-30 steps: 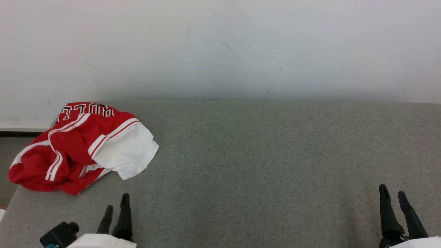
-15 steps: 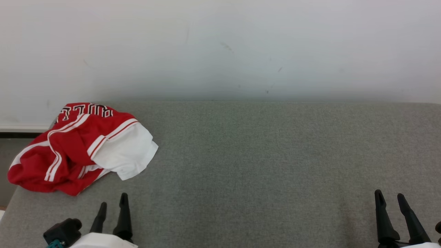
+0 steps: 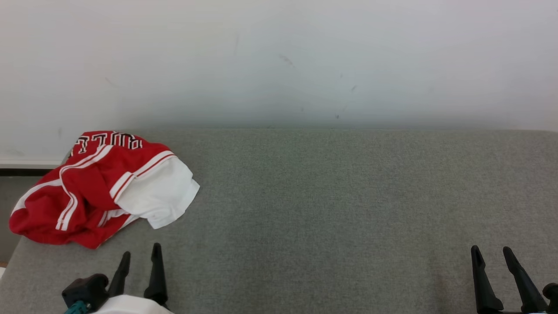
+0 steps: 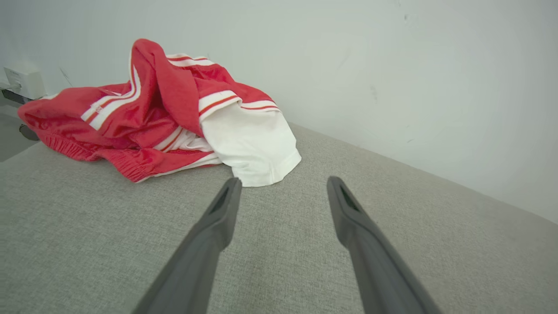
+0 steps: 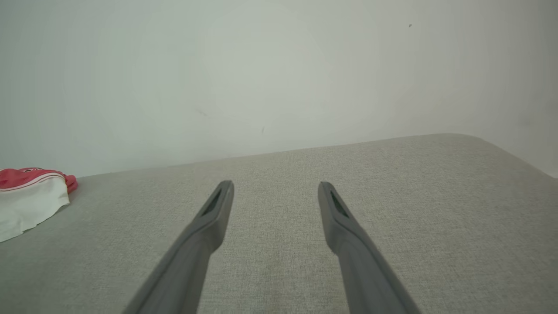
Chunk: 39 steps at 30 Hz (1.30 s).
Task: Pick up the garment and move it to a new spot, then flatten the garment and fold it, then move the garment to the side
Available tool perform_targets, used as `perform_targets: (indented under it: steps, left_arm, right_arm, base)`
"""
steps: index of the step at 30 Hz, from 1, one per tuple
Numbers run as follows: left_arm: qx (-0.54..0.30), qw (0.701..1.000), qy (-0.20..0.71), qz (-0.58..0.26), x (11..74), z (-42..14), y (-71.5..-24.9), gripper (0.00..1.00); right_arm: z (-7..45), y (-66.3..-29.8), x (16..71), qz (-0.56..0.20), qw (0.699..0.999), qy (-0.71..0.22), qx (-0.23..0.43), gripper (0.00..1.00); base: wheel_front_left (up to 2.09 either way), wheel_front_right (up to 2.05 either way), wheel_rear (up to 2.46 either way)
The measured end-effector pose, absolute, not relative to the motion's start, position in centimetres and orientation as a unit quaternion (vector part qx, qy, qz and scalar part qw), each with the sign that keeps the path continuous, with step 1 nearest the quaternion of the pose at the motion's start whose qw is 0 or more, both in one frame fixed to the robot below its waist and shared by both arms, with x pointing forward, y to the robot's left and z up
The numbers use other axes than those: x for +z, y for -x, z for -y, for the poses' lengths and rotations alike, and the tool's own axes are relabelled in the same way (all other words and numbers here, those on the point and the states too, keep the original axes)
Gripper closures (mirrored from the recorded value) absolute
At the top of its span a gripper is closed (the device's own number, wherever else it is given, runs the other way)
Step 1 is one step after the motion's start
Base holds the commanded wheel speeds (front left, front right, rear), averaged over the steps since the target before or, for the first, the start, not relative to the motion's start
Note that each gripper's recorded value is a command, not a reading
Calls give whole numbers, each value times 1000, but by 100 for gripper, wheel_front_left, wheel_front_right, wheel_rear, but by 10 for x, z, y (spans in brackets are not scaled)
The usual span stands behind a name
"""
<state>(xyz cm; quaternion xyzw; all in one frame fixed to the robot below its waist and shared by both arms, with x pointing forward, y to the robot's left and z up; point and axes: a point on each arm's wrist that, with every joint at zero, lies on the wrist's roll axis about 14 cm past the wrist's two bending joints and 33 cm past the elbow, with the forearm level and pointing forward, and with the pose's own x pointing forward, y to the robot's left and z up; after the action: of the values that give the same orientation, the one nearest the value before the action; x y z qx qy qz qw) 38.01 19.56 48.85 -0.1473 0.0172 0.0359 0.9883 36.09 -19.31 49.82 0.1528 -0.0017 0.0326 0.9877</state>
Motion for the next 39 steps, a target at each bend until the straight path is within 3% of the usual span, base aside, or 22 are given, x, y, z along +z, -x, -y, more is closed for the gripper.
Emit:
perform_targets:
  steps: [23,39]
  left_arm:
    - [6,999,35,-5,488,-185,-378,0]
    - [14,1000,-20,5,489,-192,-375,0]
  right_arm:
    - [198,-357,504,24,995,-88,33,0]
    - [192,-355,499,25,995,-92,31,0]
  base:
    - [0,0,0]
    - [0,0,0]
